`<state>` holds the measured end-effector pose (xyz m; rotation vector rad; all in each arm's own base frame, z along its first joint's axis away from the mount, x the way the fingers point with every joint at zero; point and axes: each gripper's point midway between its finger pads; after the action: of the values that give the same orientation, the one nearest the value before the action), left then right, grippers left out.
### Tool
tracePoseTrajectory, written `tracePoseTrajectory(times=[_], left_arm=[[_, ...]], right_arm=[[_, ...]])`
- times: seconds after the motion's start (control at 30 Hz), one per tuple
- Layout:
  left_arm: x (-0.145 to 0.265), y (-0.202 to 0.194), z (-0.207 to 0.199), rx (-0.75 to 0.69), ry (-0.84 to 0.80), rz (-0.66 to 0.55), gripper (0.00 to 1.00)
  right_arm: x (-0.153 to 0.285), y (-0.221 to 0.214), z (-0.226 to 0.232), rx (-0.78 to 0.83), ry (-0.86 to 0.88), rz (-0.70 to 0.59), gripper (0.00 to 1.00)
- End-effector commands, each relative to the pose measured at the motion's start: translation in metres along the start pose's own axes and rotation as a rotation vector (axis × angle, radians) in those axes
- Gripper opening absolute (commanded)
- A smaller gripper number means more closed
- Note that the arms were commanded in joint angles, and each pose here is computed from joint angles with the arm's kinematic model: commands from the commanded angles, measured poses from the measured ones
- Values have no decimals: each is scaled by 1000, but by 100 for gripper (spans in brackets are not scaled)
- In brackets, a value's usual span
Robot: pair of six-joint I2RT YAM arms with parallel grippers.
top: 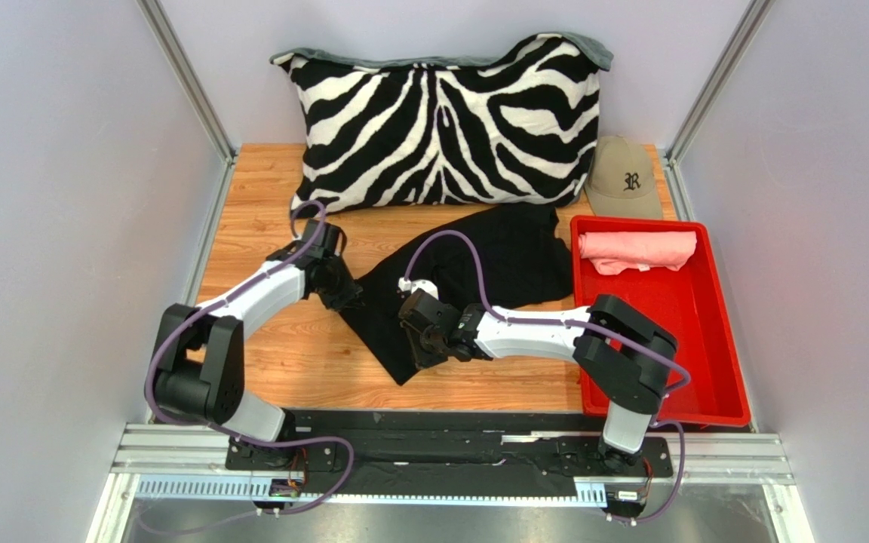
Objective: Roll the t-shirts
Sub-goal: Roll the T-shirt to the center of the board.
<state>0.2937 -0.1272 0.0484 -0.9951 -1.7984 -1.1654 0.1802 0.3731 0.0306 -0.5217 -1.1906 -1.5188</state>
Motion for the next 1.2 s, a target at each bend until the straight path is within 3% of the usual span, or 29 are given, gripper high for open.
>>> tracePoseTrajectory(times=[0.0,0.2,0.47,0.63,0.73,0.97,1.17], left_arm=[[17,21,11,40,-15,-69,21],[3,33,37,104,41,-68,19],[-20,39,46,134,79,-2,18],[-11,45,41,128,65,-12,19],[6,48,37,120,51,-42,21],[31,34,31,165,-11,-88,42],[22,11,35,240,-70,-68,47]], right_arm=[[2,4,-1,14,-1,-22,12],[20,18,10,18,26,-65,11],[36,37,25,45,45,-108,11],[36,57,43,93,60,-141,11],[31,72,54,129,61,-171,11],[8,96,83,198,86,-188,12],[-23,92,80,222,66,-149,12]])
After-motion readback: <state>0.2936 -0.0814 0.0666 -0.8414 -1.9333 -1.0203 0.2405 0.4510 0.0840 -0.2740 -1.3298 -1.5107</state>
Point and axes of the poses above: each gripper's point midway between its finger pads, its own x axis back along the fingers, its own z axis along the line the jaws close on, y = z × x, and after that the axes turned 12 degrees about -x, right-handed
